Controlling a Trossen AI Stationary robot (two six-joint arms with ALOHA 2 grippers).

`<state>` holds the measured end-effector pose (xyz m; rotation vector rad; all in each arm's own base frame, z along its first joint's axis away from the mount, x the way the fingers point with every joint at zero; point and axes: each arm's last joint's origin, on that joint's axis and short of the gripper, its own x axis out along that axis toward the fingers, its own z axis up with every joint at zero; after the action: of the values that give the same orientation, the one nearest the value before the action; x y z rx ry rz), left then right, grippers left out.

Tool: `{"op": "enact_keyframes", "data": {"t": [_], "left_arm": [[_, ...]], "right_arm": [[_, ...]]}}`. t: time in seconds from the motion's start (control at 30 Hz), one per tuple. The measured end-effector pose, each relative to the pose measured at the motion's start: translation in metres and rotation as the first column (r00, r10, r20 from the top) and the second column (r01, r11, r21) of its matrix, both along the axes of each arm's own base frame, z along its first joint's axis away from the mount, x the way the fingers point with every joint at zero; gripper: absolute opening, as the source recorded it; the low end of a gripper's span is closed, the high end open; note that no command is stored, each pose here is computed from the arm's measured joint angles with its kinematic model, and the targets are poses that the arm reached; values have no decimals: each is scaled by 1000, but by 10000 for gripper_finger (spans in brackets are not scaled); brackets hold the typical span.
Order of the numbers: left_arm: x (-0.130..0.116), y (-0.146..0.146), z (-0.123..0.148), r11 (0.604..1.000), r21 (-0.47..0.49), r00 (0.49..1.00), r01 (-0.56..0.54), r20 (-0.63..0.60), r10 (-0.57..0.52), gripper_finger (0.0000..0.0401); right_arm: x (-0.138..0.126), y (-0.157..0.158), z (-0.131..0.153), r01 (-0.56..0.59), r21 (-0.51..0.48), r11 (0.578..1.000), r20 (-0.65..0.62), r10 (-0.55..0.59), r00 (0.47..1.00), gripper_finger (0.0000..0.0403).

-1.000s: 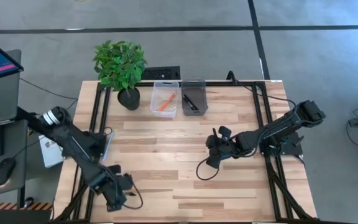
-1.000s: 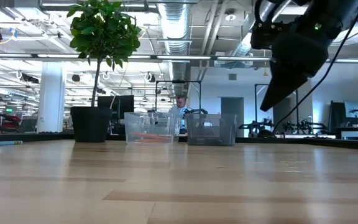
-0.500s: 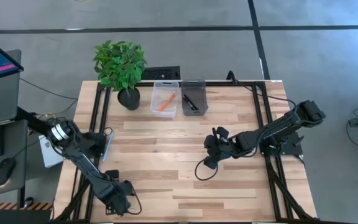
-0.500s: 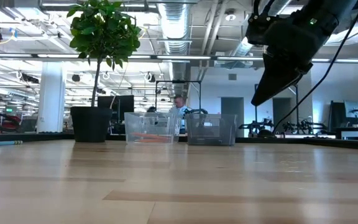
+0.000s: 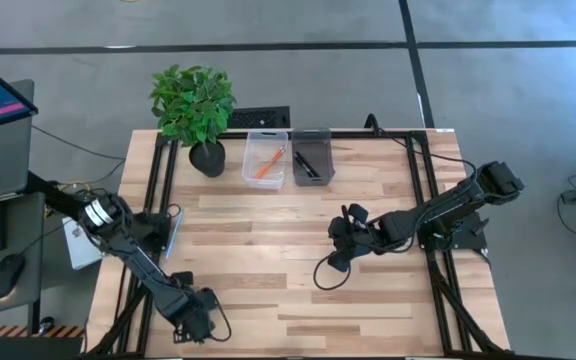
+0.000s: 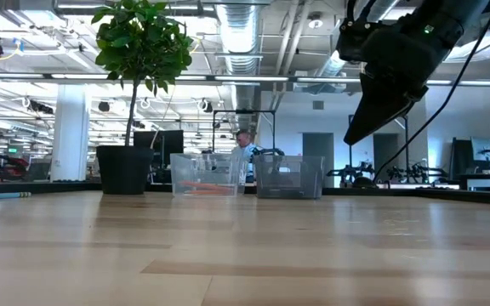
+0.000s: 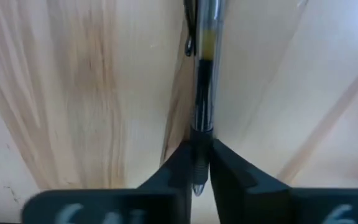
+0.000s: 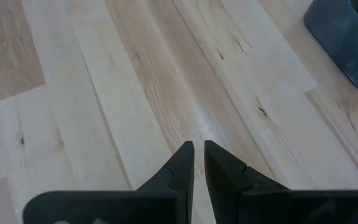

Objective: Sort pens & pencils
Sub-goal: Put the black pen into the black bin

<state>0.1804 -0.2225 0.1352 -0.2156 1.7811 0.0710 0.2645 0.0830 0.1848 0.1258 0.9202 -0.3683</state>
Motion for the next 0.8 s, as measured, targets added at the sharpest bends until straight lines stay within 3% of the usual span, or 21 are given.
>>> {"op": "enact_keyframes", "data": {"t": [0.1, 0.27, 0.4, 0.53, 0.8], "left_arm": [[5, 7, -4, 999, -30, 999, -33, -18, 33, 13], [18, 22, -7, 994, -46, 994, -102, -35, 101, 35], [32, 35, -7, 987, -58, 989, -150, -27, 149, 26], [44, 48, -8, 974, -77, 977, -213, -37, 211, 14], [69, 76, -8, 940, -137, 949, -312, -4, 315, 32]], "right_arm": [[0, 0, 0, 0, 0, 1000, 0, 0, 1000, 60], [0, 0, 0, 0, 0, 1000, 0, 0, 1000, 60], [0, 0, 0, 0, 1, 1000, 0, 0, 1000, 60], [0, 0, 0, 0, 1, 1000, 0, 0, 1000, 60], [0, 0, 0, -2, 1, 1000, 0, 2, 1000, 60]]}}
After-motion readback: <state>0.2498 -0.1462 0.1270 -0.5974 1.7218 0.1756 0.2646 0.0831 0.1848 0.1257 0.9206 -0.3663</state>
